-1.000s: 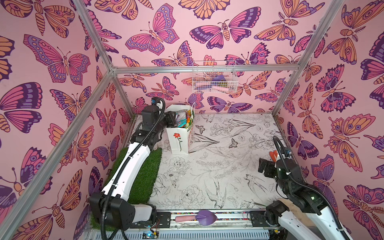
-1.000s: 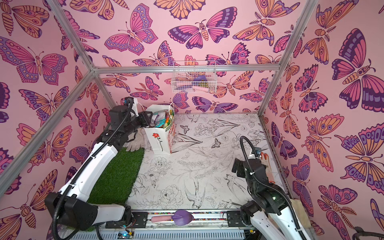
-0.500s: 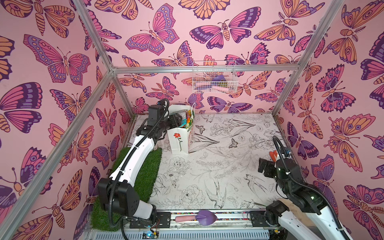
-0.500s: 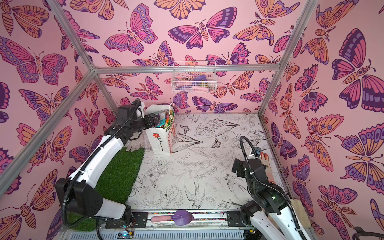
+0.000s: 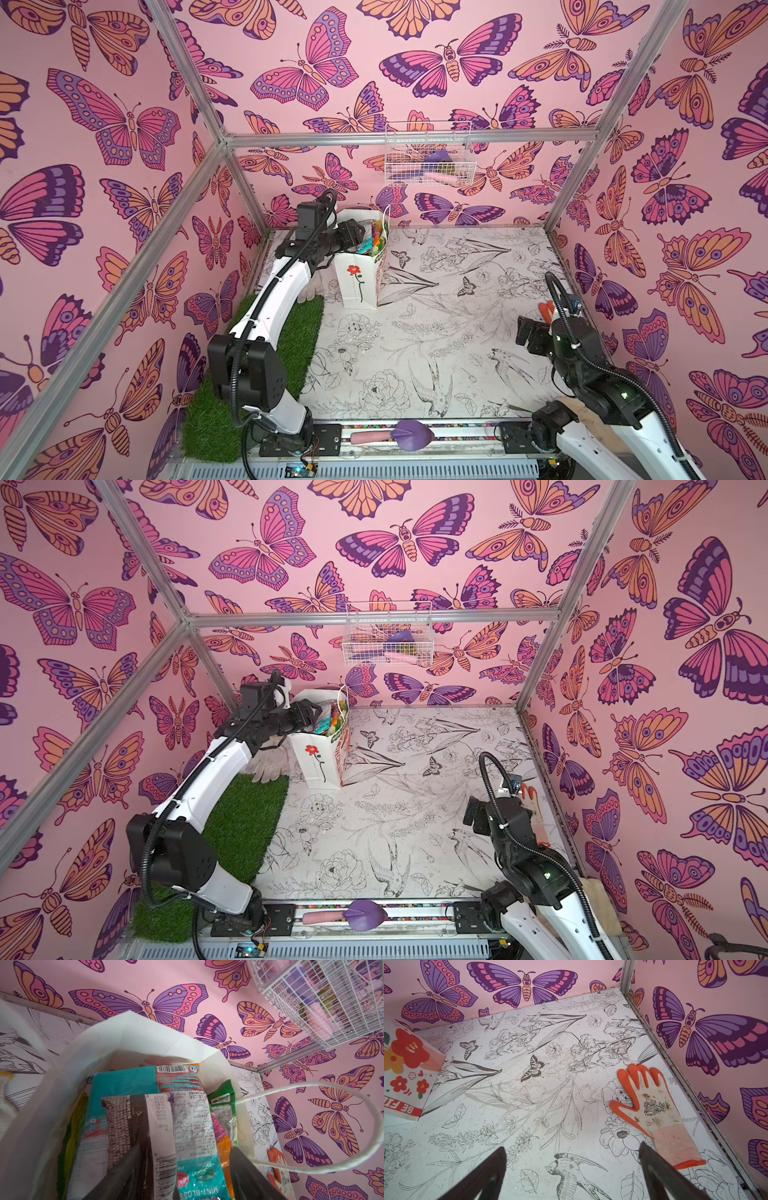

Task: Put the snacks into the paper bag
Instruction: 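Lower the brown snack bar into the bag mouth with the left gripper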

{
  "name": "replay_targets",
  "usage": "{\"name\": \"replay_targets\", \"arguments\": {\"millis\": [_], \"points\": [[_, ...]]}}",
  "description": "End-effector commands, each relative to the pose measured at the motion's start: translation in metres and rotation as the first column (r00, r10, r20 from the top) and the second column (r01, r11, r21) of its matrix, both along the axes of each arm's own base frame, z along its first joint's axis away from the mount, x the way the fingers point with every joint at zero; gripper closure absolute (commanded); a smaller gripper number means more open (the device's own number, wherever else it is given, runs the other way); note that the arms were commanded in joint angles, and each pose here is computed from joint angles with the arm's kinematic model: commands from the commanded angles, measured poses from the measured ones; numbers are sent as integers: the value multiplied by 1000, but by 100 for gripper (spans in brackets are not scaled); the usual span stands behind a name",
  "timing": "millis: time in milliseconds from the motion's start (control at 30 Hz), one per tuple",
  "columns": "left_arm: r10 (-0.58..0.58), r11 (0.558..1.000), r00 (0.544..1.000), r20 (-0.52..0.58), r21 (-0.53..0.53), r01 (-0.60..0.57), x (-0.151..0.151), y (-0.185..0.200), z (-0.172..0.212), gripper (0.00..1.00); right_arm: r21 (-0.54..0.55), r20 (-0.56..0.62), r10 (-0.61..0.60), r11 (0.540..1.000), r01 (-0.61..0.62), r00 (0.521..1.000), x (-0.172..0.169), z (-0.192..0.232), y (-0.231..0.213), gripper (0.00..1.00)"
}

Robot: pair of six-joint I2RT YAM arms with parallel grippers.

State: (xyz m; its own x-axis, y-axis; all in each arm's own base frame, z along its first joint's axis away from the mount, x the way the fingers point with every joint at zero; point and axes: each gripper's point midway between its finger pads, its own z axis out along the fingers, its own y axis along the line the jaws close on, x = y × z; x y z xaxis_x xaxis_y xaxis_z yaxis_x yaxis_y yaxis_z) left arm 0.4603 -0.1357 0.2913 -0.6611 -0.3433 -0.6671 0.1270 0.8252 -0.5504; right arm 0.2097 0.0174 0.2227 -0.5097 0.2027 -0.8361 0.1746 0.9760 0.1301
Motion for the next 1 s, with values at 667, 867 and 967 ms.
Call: {"name": "replay_targets", "arguments": {"millis": [667,867,967], "points": [[-45,999,945,323,29,38,-93,13,115,28,-6,-48,15,1000,-15,999,11,-14,9,1],[22,986,929,369,146,-82,-110,37,103,27,-7,-7,52,999,-52,999,18,-18,15,1],[69,966,924,376,207,-156,-118,51,90,26,-1,46,55,998,-55,997,19,-16,15,1]]}}
